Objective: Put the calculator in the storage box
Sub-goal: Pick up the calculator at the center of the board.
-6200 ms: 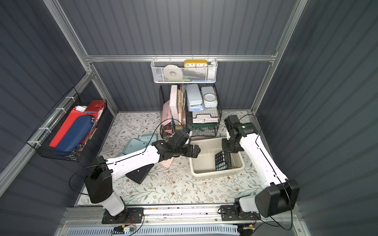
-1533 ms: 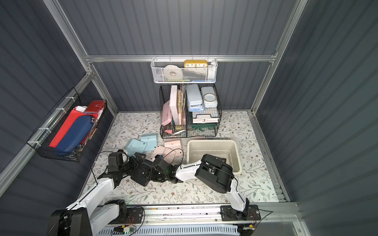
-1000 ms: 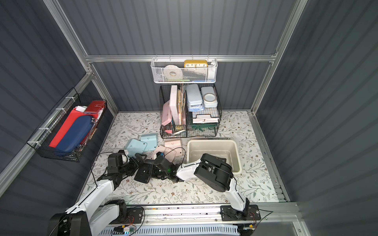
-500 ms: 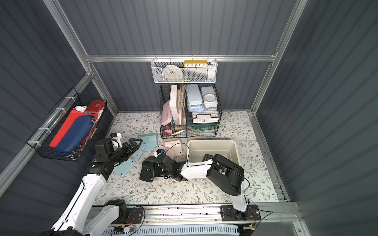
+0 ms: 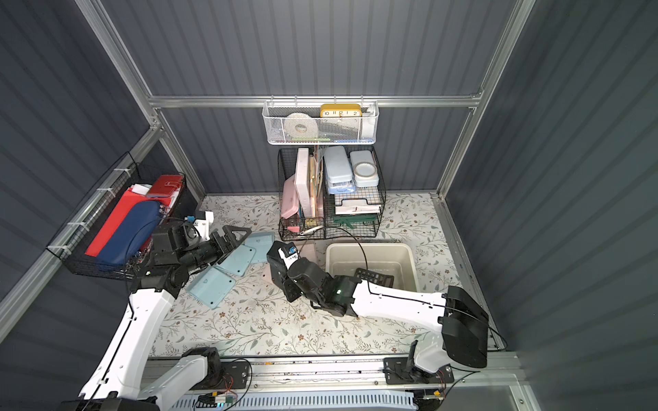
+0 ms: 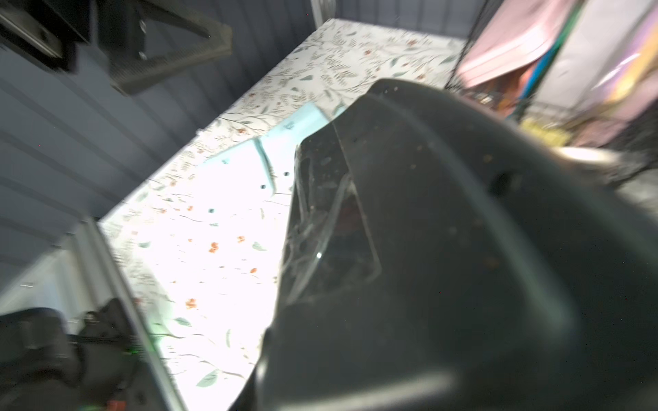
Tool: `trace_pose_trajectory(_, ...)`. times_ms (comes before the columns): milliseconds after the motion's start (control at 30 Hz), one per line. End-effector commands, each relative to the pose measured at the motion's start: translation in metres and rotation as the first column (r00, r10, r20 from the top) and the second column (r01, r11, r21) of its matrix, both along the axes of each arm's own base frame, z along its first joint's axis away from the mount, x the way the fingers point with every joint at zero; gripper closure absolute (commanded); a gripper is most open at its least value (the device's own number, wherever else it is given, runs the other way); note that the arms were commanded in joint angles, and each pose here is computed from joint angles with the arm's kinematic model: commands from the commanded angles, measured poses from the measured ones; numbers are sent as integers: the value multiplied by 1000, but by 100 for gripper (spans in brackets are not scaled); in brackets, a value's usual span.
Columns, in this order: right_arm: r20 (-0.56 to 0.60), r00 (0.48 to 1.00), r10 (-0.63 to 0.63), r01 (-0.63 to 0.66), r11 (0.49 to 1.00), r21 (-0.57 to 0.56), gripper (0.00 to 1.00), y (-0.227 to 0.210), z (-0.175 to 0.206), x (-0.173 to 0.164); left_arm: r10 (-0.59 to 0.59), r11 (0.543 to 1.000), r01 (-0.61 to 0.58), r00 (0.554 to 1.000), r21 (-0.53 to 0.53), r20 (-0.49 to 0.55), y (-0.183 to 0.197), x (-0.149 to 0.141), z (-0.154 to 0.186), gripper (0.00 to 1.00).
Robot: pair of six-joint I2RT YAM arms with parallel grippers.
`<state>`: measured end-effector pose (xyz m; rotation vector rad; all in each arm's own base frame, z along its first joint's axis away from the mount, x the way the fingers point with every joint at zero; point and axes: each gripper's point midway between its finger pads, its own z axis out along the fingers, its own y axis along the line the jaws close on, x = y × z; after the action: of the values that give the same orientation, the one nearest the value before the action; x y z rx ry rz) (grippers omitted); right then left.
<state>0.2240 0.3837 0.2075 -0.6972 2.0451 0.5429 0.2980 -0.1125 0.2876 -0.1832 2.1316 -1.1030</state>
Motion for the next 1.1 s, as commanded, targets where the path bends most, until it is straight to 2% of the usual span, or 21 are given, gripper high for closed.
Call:
trace_pose_trajectory(0,216,976,-8,56,974,-219,82,-23,8,10,-103,993,104,994,-55,22,-19,-15,15,1)
trace_pose_trajectory(133,338,941,11,109,936,-334,80,-29,14,12,-163,980,164,986,-111,19,-41,-20,22,1)
trace_pose_trajectory(300,466,884,39,214,853,-476,80,-31,14,17,-199,968,202,979,-148,31,-62,-20,35,1)
trace_pose_trajectory(500,558,823,109,284,772,-569,81,-25,13,21,-189,967,184,982,-178,-13,-65,-15,31,1)
trace_pose_trajectory(667,616,772,156,346,710,-613,82,-20,16,26,-171,978,152,976,-141,-138,-69,-8,6,2)
trace_pose_trajectory(867,664,716,214,407,646,-646,83,-15,19,32,-177,979,152,965,-137,-193,-76,-9,-8,13)
trace_pose_trajectory(1000,705,669,235,461,613,-642,85,-13,24,36,-184,980,159,953,-121,-240,-84,-7,-22,24)
trace_pose_trajectory(1067,711,660,241,469,608,-641,86,-10,26,37,-192,979,168,948,-116,-254,-87,-6,-26,34)
